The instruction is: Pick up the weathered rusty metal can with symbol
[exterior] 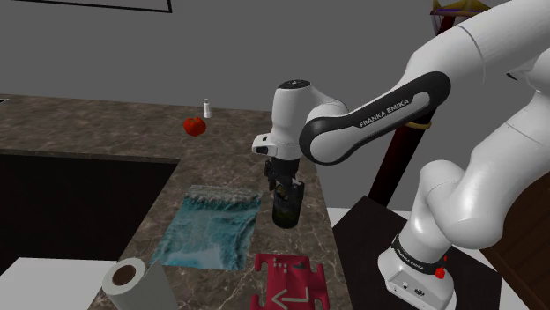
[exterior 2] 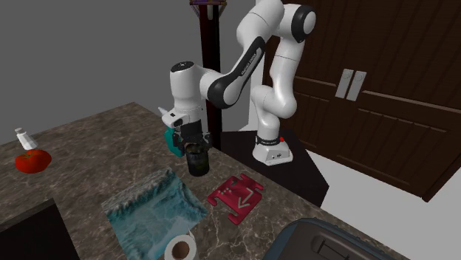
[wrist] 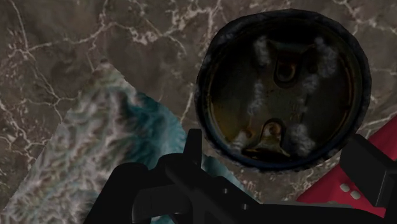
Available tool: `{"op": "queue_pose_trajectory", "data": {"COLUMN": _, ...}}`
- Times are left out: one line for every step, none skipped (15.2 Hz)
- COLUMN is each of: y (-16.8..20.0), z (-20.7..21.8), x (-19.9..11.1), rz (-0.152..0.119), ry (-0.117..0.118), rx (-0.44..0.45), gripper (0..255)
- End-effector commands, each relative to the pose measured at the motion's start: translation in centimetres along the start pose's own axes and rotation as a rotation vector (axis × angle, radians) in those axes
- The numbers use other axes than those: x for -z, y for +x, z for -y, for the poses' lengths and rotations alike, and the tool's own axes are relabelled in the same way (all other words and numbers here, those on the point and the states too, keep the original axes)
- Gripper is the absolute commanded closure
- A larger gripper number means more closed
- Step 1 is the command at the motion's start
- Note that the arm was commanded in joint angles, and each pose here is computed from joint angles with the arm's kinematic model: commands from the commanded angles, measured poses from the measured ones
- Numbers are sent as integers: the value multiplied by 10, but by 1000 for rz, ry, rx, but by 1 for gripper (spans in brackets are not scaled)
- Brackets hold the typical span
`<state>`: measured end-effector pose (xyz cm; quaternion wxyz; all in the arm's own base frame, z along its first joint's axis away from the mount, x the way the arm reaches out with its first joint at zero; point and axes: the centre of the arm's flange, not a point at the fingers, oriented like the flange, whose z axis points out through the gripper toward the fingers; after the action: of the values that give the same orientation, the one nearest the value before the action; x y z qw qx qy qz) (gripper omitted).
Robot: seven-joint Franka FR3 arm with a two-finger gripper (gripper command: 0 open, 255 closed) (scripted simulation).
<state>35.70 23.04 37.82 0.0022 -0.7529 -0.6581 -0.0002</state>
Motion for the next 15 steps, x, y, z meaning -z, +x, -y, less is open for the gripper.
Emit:
{"op": "queue_pose_trajectory", "data": {"y": 0, "z": 0, "x": -2, "rz": 2, "ry": 2, "rx": 0, "gripper": 255}}
{"op": "queue_pose_trajectory", "data": {"y": 0, "z": 0, "x": -1, "rz": 2, "ry": 2, "rx": 0, "gripper": 255}}
{"op": "queue_pose_trajectory", "data": {"y": 0, "z": 0, "x": -1, "rz": 2, "ry": 2, "rx": 0, "gripper": 255}}
{"op": "queue_pose_trajectory", "data": {"y": 0, "z": 0, "x": -1, "rz": 2, "ry": 2, "rx": 0, "gripper": 255}}
{"op": "queue_pose_trajectory", "data": {"y": 0, "z": 0, "x": -1, "rz": 2, "ry": 2, "rx": 0, "gripper": 255}}
{"op": "queue_pose_trajectory", "data": {"y": 0, "z": 0, "x": -1, "rz": 2, "ry": 2, "rx": 0, "gripper": 255}}
{"op": "queue_pose_trajectory", "data": {"y": -1, "z": 0, "x": 4, "rz": 2, "ry": 2, "rx": 0, "gripper": 255}}
{"op": "queue_pose_trajectory", "data": {"y": -1, "z": 0, "x": 9, "rz": 2, "ry": 2, "rx": 0, "gripper": 255}}
{"op": "queue_pose_trajectory", "data": {"y": 0, "z": 0, "x": 15, "rz": 2, "ry": 2, "rx": 0, "gripper": 255}}
{"op": "queue_pose_trajectory", "data": {"y": 0, "z": 0, "x": 20, "rz": 2, "ry": 2, "rx": 0, "gripper": 255}}
{"op": "queue_pose_trajectory", "data": {"y": 0, "z": 0, "x": 25, "rz": 2, "ry": 2, "rx": 0, "gripper": 255}}
{"op": "queue_pose_trajectory", "data": {"y": 0, "z": 0, "x": 30, "rz": 2, "ry": 2, "rx": 0, "gripper": 255}}
{"op": "queue_pose_trajectory", "data": {"y": 0, "z": 0, "x": 36, "rz": 2, "ry": 2, "rx": 0, "gripper": 255}}
{"op": "queue_pose_trajectory", "data": {"y": 0, "z": 0, "x": 41, "rz": 2, "ry": 2, "rx": 0, "gripper": 255}}
{"op": "queue_pose_trajectory", "data": {"y": 0, "z": 0, "x": 46, "rz": 2, "ry": 2, "rx": 0, "gripper": 255}}
